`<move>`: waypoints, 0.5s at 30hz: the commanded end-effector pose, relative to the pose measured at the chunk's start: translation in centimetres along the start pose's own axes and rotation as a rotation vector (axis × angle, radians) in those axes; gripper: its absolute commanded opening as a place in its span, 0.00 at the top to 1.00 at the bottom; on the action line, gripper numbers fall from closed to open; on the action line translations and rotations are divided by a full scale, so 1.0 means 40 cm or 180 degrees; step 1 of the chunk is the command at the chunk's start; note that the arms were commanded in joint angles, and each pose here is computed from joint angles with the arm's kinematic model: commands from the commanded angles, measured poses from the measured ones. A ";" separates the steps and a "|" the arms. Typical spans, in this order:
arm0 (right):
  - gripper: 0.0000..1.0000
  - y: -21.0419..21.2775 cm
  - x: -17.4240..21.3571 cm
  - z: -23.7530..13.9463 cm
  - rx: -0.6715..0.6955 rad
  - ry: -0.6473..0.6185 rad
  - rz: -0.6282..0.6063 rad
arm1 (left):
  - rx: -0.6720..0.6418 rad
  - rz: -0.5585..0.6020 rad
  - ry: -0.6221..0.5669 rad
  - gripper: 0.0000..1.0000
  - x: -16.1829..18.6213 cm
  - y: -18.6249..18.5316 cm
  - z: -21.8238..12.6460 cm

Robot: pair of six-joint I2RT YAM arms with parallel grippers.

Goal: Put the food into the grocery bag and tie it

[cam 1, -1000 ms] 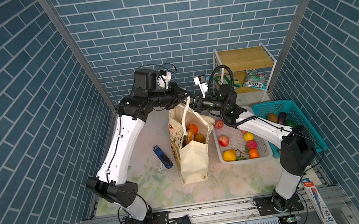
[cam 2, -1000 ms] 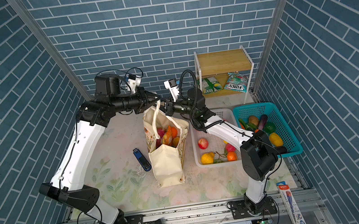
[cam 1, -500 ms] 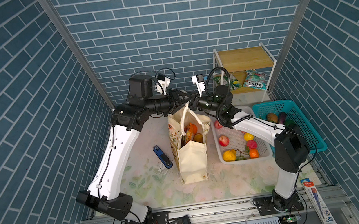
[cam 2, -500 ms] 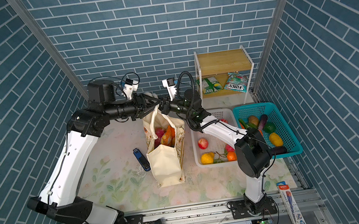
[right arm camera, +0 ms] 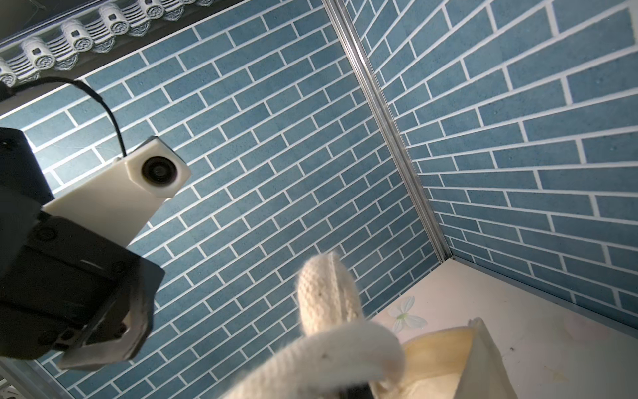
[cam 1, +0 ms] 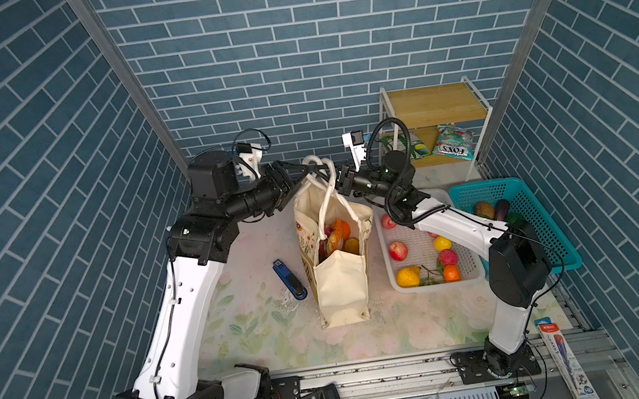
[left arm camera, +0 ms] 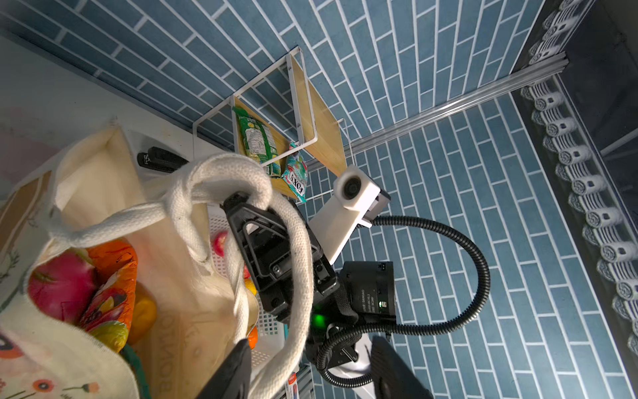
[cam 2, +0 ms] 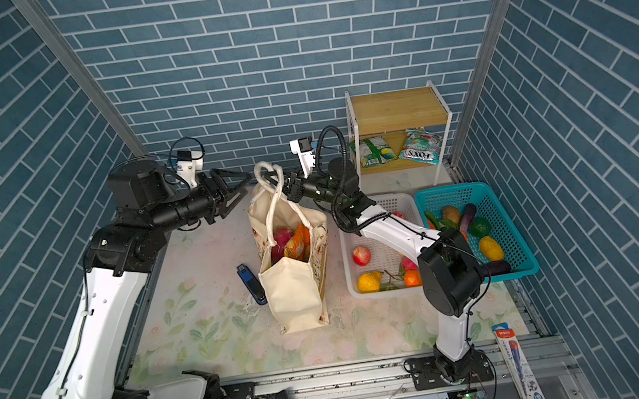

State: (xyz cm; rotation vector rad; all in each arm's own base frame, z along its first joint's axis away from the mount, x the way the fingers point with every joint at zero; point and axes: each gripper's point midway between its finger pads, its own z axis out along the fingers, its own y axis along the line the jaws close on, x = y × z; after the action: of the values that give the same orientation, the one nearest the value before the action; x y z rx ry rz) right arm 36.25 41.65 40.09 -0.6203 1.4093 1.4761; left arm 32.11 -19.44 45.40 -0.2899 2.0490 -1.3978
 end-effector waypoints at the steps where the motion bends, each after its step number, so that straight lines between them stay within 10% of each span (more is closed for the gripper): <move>1: 1.00 0.085 -0.075 -0.019 -0.0232 -0.0129 -0.0264 | 0.0132 -0.0151 -0.0091 0.47 -0.032 0.008 0.042; 15: 1.00 0.141 0.025 -0.092 -0.0310 0.0448 -0.0299 | 0.0089 -0.0361 0.0012 0.51 -0.022 0.074 0.129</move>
State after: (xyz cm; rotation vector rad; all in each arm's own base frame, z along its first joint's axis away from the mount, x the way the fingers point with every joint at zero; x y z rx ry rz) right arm 31.71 39.84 40.22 -0.7733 1.4483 1.4748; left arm 36.19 -21.06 41.75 -0.4203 2.0609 -1.4771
